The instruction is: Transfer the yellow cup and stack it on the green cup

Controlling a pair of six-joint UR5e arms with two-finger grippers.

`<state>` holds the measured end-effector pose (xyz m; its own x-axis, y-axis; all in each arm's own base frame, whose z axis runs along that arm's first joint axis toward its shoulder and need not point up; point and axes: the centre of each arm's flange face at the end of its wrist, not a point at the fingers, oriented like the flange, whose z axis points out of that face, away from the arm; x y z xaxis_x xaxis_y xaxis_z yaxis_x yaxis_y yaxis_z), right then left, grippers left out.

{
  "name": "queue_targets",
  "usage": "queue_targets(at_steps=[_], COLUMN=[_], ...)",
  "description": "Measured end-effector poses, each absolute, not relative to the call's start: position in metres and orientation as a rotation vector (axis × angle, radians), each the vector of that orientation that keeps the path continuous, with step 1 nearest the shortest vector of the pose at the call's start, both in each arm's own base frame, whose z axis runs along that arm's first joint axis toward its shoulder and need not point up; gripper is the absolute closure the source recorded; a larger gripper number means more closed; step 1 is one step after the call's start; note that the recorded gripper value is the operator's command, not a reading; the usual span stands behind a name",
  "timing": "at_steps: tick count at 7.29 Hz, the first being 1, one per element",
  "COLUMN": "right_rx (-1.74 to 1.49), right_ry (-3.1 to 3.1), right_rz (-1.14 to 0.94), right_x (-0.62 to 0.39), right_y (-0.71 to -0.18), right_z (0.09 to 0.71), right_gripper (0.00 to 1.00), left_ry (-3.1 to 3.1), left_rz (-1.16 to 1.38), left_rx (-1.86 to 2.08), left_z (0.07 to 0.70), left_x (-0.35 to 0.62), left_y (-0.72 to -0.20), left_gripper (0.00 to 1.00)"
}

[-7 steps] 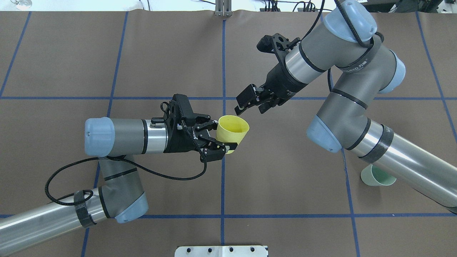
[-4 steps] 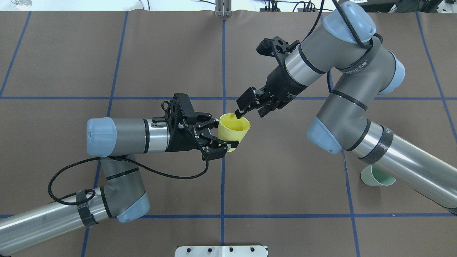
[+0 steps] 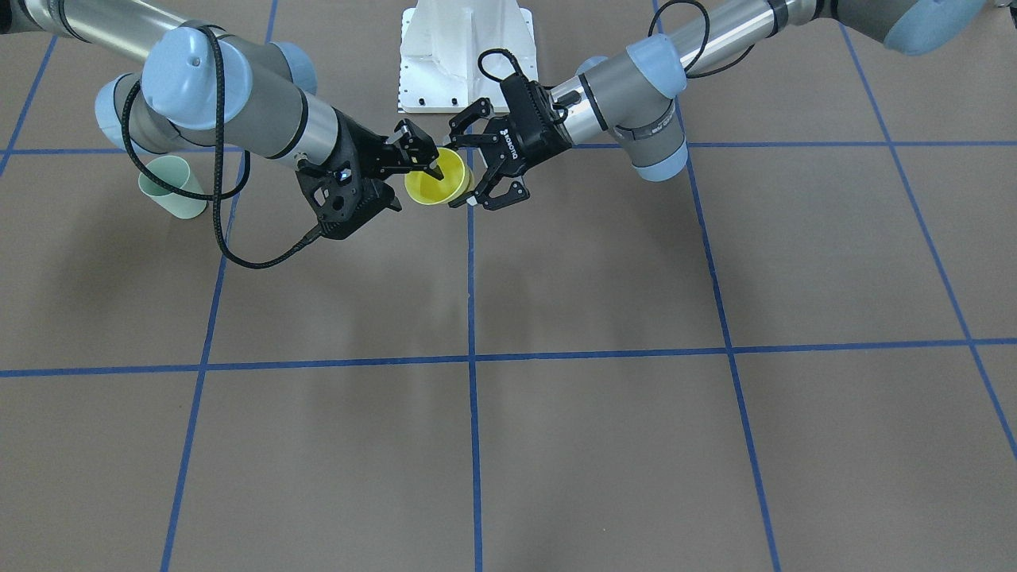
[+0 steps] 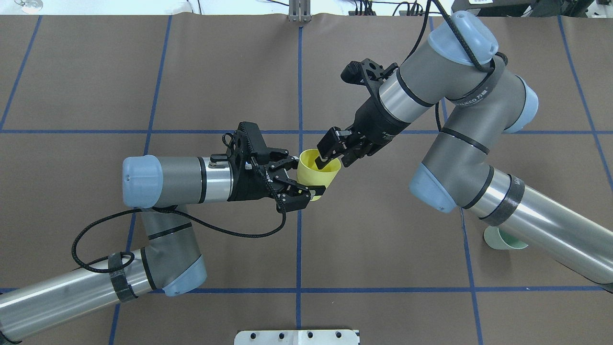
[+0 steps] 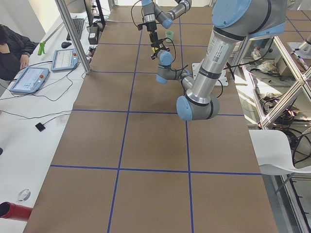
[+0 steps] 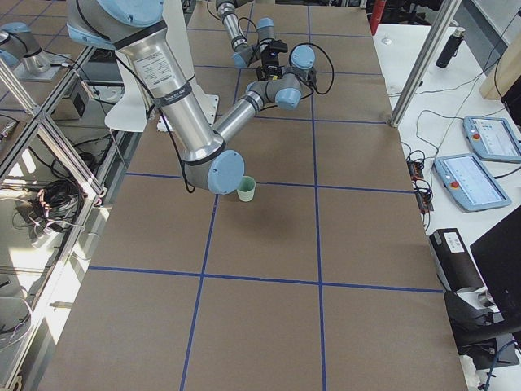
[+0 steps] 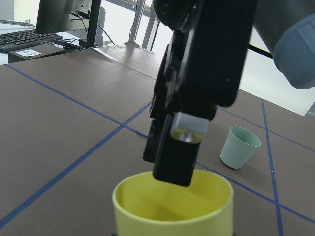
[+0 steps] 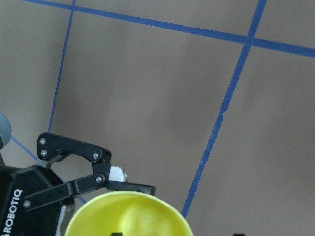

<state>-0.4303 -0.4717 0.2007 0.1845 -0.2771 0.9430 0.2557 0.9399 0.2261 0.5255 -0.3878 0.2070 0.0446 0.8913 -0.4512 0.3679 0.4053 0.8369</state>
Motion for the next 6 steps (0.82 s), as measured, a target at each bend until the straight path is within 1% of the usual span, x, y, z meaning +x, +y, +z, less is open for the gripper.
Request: queue_targets(at_steps=[1,2,4,5,6], right_rx=[0.016,0.014,0.011,0.010,0.009], right_ry=[-1.332,-1.331,-1.331,-1.331,-1.331], right_rz=[-0.375,-0.375,-0.379,-0.381,-0.381], right_x=[-0.4307,-0.4311,-0.4332,-0.4340,-0.4345], right_y=[-0.4712,-0.4706,-0.4685,-0.4677,-0.4673], right_z=[0.2027,0.2040,0.2045,0.2046,0.2046], right_gripper=[0.59,0.63,0.63,0.68,0.76], left_ry=[1.541,1.542,1.547,1.549,1.550], left_rz=[0.584,0.583,0.580,0.579,0.579], left_rx=[1.161,1.160,1.161,1.161,1.161], left_z=[0.2069,0.2067,0.2053,0.2043,0.2040], left_x=[0.5255,0.5254,0.5253,0.5253,0.5253], left_y=[-0.3878,-0.3878,-0.3877,-0.3878,-0.3878], left_gripper=[1.00,1.00,1.00,1.00,1.00])
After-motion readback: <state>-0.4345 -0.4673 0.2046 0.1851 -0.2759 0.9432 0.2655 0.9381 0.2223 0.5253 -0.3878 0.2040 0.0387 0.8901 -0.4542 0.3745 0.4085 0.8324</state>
